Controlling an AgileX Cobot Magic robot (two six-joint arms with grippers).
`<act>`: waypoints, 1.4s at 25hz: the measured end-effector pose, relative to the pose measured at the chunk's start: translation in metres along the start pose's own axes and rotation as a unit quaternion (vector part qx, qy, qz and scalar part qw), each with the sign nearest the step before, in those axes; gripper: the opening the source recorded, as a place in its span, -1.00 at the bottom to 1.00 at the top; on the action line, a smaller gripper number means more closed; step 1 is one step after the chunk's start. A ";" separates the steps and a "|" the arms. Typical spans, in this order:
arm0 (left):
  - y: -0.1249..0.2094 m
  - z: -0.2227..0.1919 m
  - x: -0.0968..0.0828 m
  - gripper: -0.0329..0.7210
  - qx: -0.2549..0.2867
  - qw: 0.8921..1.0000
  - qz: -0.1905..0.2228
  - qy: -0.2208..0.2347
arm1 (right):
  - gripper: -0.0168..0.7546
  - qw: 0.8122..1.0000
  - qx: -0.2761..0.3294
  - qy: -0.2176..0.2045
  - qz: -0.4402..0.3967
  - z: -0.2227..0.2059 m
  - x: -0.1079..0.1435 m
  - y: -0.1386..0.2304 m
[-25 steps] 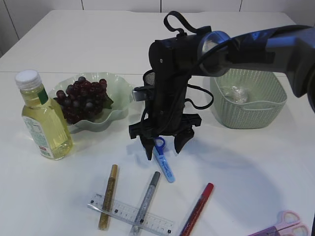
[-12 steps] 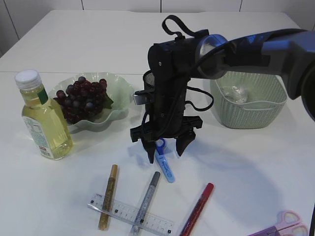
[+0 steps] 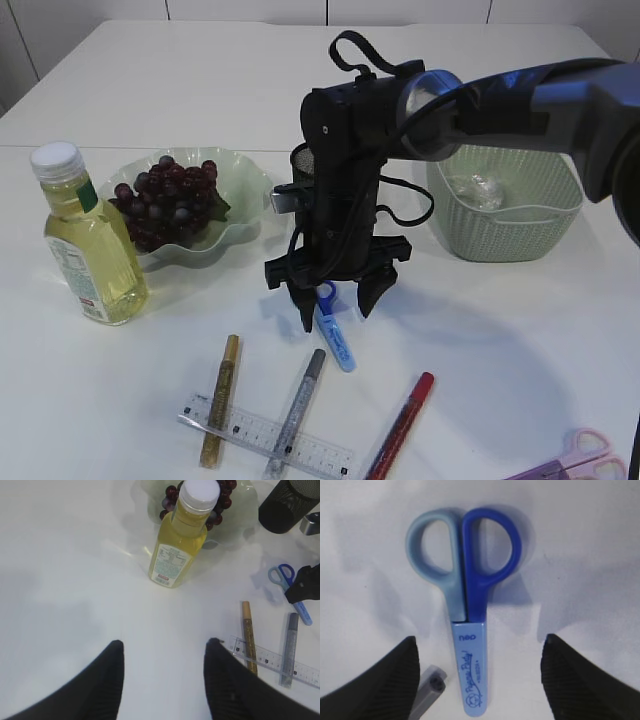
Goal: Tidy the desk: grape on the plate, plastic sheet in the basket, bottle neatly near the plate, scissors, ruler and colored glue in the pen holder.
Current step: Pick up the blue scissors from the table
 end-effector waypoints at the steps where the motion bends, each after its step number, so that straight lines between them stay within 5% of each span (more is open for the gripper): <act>1: 0.000 0.000 0.000 0.09 0.000 1.000 0.000 0.000 | 0.56 1.000 0.000 0.000 0.000 0.000 0.000 0.000; 35: 0.006 0.000 0.001 0.09 0.016 1.000 0.000 -0.002 | 0.56 1.000 -0.011 0.014 0.008 -0.008 0.000 -0.019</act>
Point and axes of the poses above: a point on each arm's last joint axis where the gripper is mounted, z pointing back along that axis away from the gripper, x along the wrist's bending axis when the last joint is at zero, y = z × x, the point moved 8 cm from there along -z, pointing out along that axis toward the gripper, and after that the axes turned 3 degrees about -z, right-handed, at the moved point
